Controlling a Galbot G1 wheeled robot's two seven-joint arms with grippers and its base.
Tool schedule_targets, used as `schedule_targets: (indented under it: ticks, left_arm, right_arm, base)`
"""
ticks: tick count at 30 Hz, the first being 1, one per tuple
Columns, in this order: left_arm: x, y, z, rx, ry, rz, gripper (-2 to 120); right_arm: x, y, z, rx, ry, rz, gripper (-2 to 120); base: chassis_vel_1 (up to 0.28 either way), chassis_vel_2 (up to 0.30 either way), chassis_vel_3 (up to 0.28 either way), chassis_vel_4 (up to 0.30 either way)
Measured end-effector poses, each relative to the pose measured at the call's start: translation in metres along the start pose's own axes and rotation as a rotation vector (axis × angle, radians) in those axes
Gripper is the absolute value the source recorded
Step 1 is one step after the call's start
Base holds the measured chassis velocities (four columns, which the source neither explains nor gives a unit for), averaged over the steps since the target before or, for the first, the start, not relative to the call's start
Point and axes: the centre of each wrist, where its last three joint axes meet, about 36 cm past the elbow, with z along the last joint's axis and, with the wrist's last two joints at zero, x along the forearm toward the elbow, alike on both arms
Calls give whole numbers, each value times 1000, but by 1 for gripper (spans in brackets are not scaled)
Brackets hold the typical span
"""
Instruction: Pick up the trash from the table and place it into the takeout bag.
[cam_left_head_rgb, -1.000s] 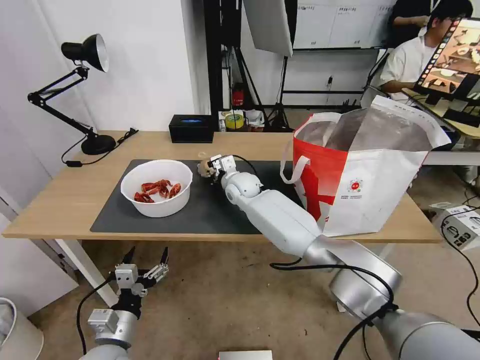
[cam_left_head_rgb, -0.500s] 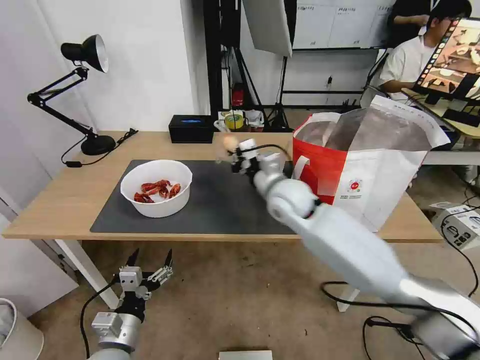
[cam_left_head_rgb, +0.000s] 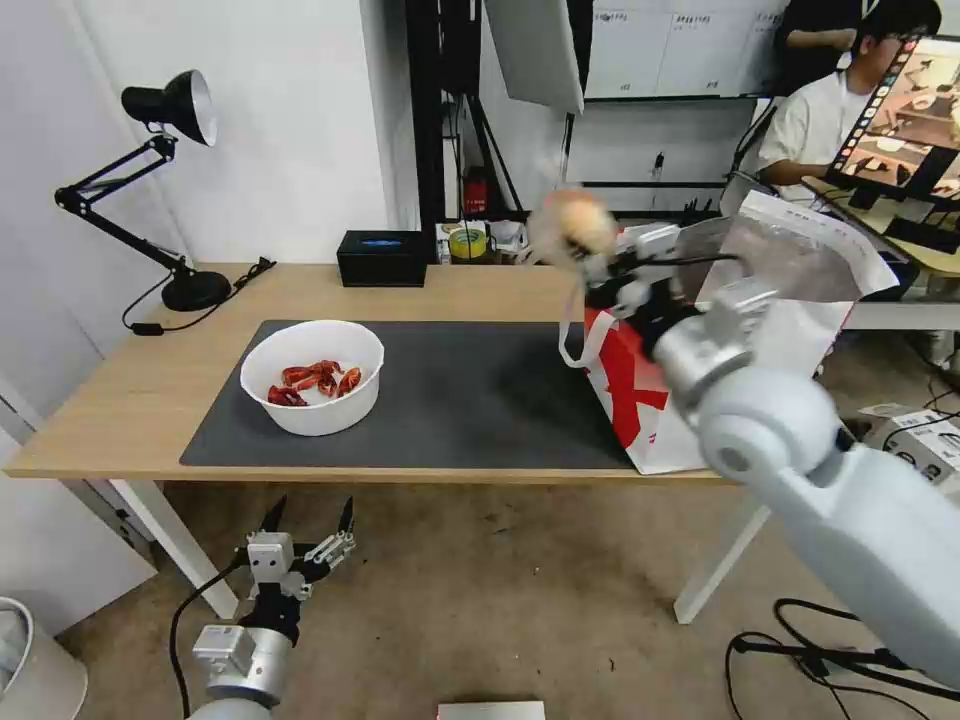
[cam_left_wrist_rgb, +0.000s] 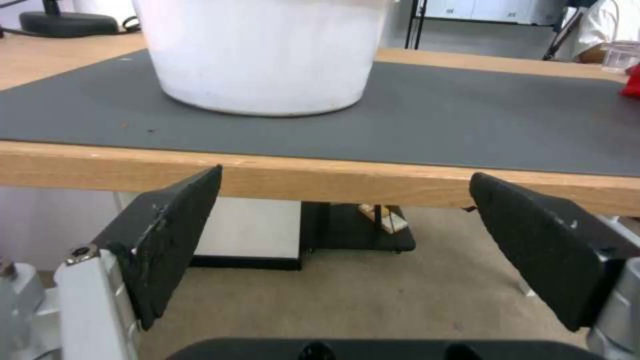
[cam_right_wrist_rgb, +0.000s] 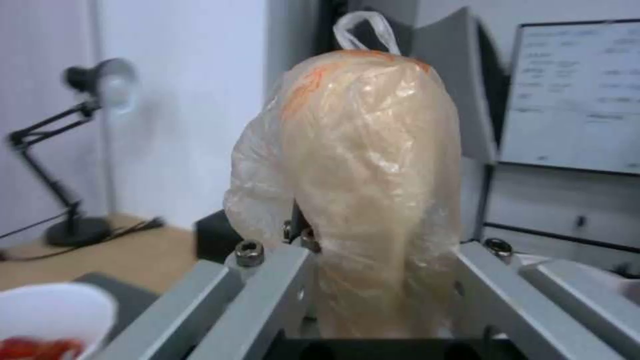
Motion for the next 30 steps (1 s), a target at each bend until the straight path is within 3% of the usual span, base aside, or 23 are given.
schedule_targets:
  ticks: [5,12,17,30]
  left_arm:
    - [0,-5,0,7,1,8,100]
    - [0,-8,0,9,-1,16,100]
    - [0,-8,-1,9,-2,18,100]
    - [-4,-10,-4,14,-13,26,100]
  right_arm:
    - [4,-26,5,8,16,141,7]
    - [7,-38,15,15,56,206,7]
    - [10,-45,22,35,140,244,10]
    - [6,-52,20,54,168,239,61]
  base:
    - [0,0,0,0]
    - [0,0,0,0]
    - [0,0,0,0]
    - [0,0,0,0]
